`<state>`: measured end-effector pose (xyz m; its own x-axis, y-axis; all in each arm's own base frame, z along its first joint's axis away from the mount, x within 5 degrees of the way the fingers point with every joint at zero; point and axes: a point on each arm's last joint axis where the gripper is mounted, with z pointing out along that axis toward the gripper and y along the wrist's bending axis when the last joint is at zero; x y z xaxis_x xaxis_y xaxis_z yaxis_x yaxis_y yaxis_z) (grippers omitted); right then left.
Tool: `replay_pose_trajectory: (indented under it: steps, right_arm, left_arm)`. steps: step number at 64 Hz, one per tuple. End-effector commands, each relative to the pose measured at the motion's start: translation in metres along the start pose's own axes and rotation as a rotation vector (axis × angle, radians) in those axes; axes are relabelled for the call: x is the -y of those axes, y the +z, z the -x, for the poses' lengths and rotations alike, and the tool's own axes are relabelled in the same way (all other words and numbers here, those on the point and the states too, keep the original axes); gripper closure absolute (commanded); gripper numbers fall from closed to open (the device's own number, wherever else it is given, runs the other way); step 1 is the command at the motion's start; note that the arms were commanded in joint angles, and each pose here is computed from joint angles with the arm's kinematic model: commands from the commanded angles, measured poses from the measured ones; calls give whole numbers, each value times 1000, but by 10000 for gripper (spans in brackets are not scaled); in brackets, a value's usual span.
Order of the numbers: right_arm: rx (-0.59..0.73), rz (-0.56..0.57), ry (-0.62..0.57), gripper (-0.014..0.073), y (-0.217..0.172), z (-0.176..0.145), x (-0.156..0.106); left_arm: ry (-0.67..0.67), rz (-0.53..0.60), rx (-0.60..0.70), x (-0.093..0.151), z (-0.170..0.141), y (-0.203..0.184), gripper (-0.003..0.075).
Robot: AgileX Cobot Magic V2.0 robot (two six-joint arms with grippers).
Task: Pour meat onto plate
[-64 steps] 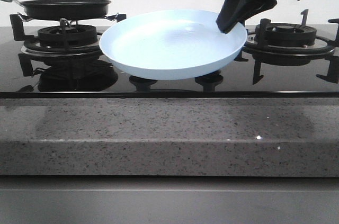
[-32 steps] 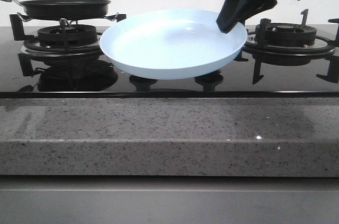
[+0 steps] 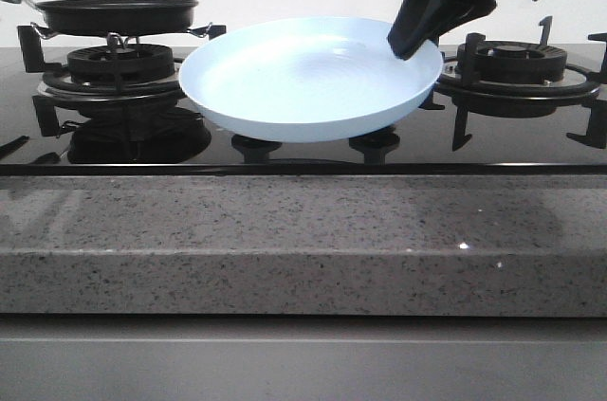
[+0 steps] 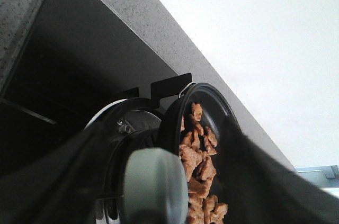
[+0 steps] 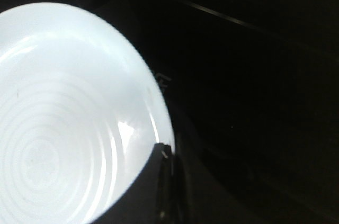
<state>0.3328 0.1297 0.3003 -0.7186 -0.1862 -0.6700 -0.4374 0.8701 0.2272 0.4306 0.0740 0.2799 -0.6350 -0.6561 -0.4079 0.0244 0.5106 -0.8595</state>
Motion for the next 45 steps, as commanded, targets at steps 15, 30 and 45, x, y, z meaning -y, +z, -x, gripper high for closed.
replay_pose_trajectory:
  steps: [15, 30, 45]
  right_arm:
    - [124, 1, -6, 662, -24, 17, -6]
    - [124, 1, -6, 662, -24, 17, -6]
    - [124, 1, -6, 662, -24, 17, -6]
  left_arm:
    - [25, -112, 38, 35, 7, -12, 563]
    - [19, -129, 32, 37, 7, -12, 703]
    - [-21, -234, 21, 48, 6, -17, 741]
